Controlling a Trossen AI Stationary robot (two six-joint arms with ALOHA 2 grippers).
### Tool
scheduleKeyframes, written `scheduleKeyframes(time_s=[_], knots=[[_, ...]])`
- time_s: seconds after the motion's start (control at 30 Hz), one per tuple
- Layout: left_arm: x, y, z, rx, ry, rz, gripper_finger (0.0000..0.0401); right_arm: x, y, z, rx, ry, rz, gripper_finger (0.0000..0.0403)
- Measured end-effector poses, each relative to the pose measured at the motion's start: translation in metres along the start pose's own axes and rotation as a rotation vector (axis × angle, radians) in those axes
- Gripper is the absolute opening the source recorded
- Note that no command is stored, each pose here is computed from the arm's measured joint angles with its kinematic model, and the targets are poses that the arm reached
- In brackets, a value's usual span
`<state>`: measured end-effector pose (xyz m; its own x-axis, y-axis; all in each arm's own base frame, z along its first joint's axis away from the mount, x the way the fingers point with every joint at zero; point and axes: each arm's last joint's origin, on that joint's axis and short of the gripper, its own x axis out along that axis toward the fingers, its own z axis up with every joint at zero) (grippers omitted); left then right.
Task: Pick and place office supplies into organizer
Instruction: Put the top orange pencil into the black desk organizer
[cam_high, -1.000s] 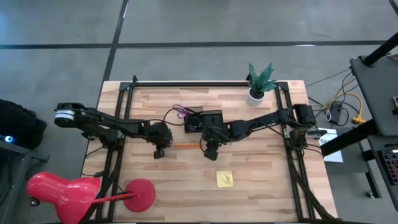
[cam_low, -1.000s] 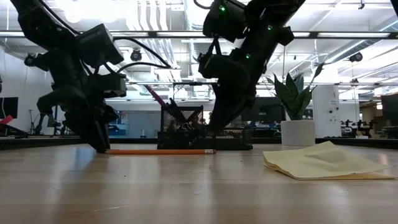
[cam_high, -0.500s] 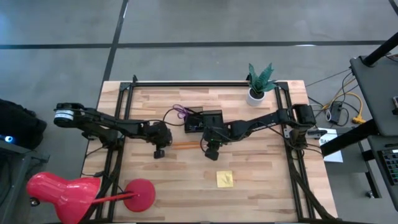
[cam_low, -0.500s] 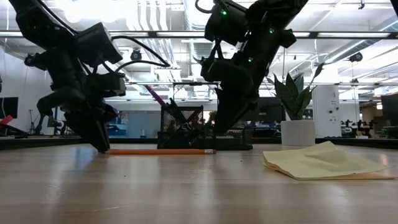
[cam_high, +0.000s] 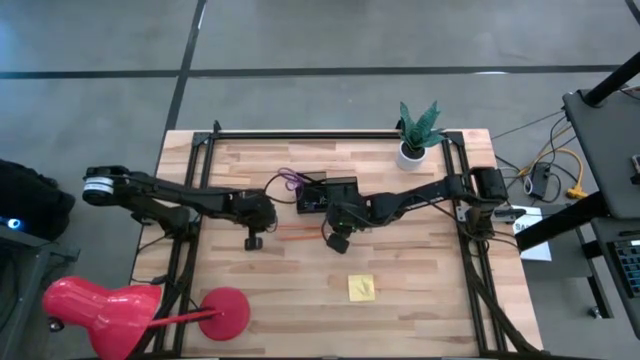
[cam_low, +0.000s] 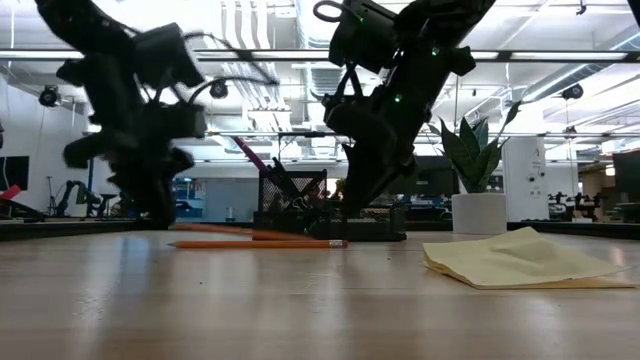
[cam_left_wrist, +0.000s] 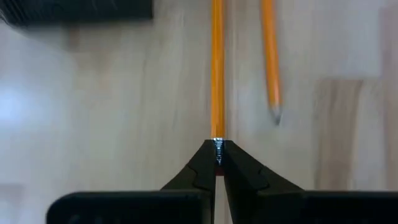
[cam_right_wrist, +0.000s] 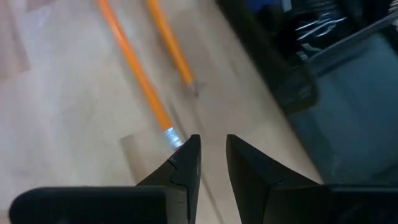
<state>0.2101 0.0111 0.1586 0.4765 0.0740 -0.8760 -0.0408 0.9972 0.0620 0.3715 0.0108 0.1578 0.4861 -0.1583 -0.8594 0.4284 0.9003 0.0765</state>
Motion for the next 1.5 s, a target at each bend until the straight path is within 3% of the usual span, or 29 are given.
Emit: scheduleKeyframes(time_s=[0.33, 0.53, 0.7, 0.97, 1.07, 1.5], knots=[[-0.066, 0.008, 0.034, 0.122, -0.006, 0.136, 0.0000, 0.000, -0.003, 0.005, 0.015, -0.054, -0.044, 0.0068], [-0.120, 0.017, 0.058, 0.206, 0.037, 0.322, 0.0000, -0.011, -0.006, 0.009, 0.026, -0.132, -0.148, 0.0068], [-0.145, 0.024, 0.075, 0.354, 0.134, 0.489, 0.0000, -0.026, -0.008, 0.015, 0.037, -0.220, -0.246, 0.0068], [-0.131, 0.035, 0.094, 0.629, 0.404, 0.604, 0.0000, -0.036, -0.007, 0.015, 0.075, -0.238, -0.255, 0.0068], [-0.120, 0.043, 0.103, 0.677, 0.474, 0.630, 0.0000, -0.037, -0.005, 0.014, 0.093, -0.243, -0.249, 0.0068], [-0.090, 0.048, 0.131, 0.826, 0.519, 0.605, 0.0000, -0.038, 0.000, 0.011, 0.097, -0.242, -0.240, 0.0068]])
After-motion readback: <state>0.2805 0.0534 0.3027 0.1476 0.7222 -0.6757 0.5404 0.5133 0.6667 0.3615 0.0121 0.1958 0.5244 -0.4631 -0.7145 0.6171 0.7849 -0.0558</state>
